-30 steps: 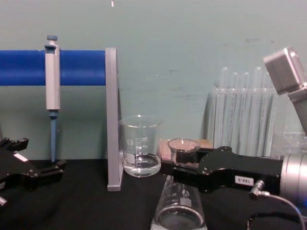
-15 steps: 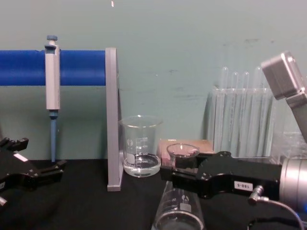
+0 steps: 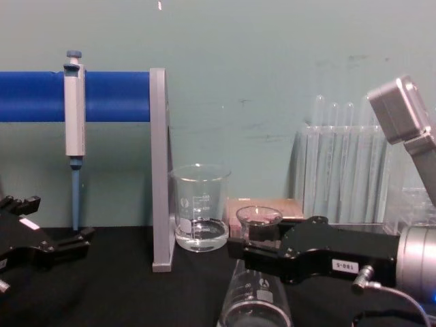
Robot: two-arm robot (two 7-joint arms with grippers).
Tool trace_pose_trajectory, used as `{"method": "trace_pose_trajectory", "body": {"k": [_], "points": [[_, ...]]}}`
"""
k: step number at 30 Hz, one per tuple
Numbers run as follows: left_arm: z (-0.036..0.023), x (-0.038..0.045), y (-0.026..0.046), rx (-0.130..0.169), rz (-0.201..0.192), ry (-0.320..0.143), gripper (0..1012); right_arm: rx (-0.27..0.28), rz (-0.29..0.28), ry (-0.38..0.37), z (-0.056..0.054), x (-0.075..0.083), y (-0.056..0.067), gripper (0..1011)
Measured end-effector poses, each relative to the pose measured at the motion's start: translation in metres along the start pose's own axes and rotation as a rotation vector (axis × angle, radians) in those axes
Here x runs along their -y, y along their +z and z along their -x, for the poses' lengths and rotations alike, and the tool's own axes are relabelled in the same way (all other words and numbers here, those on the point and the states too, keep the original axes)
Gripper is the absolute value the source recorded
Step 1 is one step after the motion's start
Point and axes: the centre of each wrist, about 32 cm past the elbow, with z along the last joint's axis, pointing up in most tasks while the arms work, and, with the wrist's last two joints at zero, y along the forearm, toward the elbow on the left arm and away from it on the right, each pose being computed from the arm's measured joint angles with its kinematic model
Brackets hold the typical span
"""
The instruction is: Grasp the erlenmeyer flask with one hand, shake it three times, then place it back.
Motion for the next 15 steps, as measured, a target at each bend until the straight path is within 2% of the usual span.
{"method": "trace_pose_trajectory", "body": {"k": [9, 14, 15], "points": [[0.0000, 0.0000, 0.0000, 0.000, 0.000, 0.000, 1001, -0.002, -0.001, 0.001, -0.0001, 0.0001, 0.0001, 469], [0.0000, 0.0000, 0.0000, 0.000, 0.000, 0.000, 1001, -0.002, -0.002, 0.001, -0.0003, 0.0001, 0.0002, 647], [0.0000, 0.0000, 0.0000, 0.000, 0.000, 0.000, 1001, -0.003, -0.002, 0.001, -0.0003, 0.0001, 0.0001, 658]]}}
